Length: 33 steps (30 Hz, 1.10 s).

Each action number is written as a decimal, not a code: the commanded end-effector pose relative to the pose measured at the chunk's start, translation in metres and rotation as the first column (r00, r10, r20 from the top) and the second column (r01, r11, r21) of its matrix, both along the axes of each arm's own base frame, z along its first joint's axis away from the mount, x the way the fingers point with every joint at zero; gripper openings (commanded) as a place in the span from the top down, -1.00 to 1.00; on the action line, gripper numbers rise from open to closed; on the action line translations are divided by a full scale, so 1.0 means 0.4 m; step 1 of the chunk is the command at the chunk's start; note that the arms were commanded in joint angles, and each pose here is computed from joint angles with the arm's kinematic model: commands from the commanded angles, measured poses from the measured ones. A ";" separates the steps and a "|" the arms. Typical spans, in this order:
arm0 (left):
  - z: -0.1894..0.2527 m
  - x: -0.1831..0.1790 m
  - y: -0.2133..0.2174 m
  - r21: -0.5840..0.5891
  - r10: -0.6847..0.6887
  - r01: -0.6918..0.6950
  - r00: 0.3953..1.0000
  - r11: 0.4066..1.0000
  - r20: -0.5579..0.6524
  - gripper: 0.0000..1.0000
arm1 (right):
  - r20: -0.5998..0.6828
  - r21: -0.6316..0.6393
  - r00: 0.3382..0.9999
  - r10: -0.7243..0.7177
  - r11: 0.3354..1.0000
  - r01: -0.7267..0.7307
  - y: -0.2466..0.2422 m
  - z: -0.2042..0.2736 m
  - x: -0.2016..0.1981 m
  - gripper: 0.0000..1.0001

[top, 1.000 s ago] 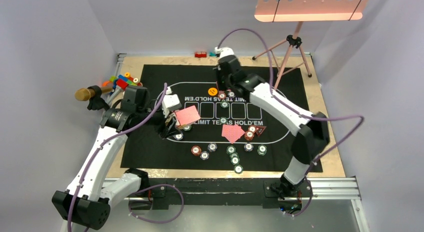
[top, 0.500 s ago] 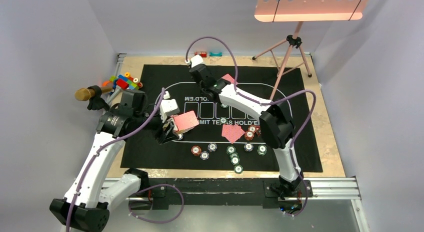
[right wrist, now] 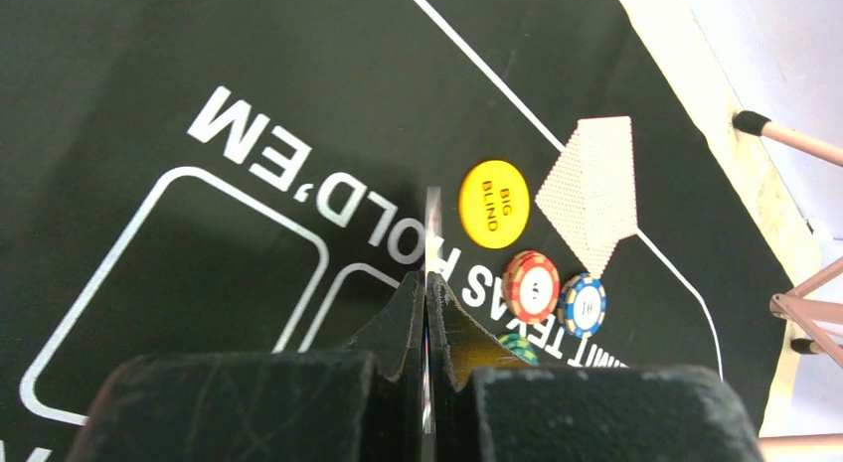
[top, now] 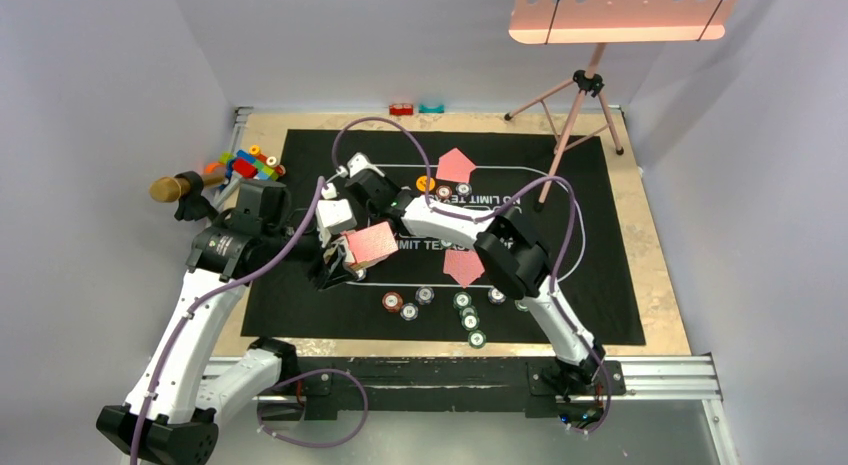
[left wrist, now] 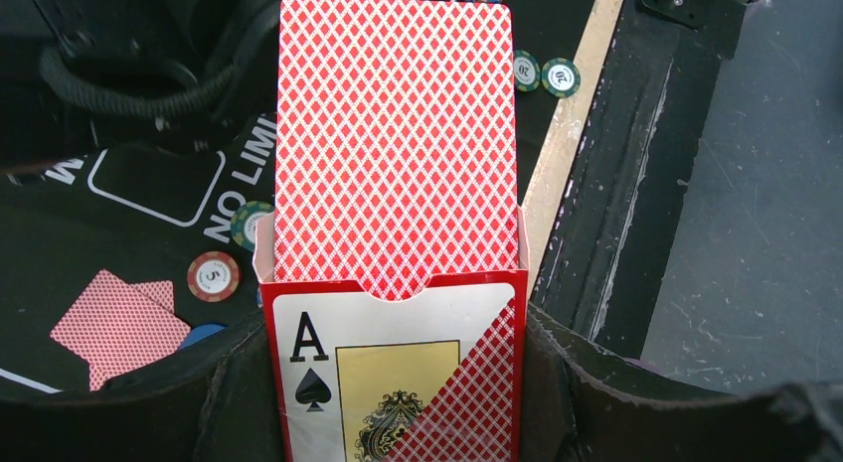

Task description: Distribute texas hold em gaming equipment

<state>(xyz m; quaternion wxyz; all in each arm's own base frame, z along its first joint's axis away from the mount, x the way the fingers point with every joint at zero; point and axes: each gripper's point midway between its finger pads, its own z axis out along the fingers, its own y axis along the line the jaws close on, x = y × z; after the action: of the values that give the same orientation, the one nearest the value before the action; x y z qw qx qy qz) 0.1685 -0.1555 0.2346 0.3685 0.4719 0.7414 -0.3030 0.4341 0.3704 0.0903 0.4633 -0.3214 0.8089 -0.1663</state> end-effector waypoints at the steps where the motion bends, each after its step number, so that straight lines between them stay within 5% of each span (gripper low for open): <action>1: 0.054 -0.001 -0.013 -0.048 -0.029 0.032 0.998 0.998 0.062 1.00 | 0.063 0.035 0.998 -0.013 0.999 0.011 0.035 0.054 0.013 1.00; 8: 0.058 -0.001 -0.011 -0.044 -0.030 0.033 0.997 0.998 0.074 1.00 | 0.010 0.042 1.000 0.018 0.999 -0.019 0.065 -0.006 -0.017 0.92; 18: 0.061 0.005 -0.009 -0.036 -0.027 0.031 0.996 0.999 0.087 1.00 | -0.084 0.107 0.994 0.064 0.993 -0.054 0.092 -0.060 -0.061 -0.35; 27: 0.060 0.003 -0.007 -0.031 -0.028 0.031 0.995 0.999 0.091 1.00 | -0.240 0.363 0.956 0.167 0.929 -0.071 0.155 -0.036 -0.111 -0.58; 33: 0.059 0.004 -0.009 -0.034 -0.031 0.034 0.995 0.999 0.092 1.00 | -0.324 0.614 0.930 0.174 0.787 0.067 0.077 0.137 -0.066 -0.76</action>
<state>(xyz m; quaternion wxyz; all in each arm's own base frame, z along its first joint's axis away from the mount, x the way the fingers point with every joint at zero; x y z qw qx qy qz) 0.1681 -0.1550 0.2357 0.3701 0.4750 0.7395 -0.3010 0.3890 0.4197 0.0467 0.3699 -0.2987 0.8778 0.0582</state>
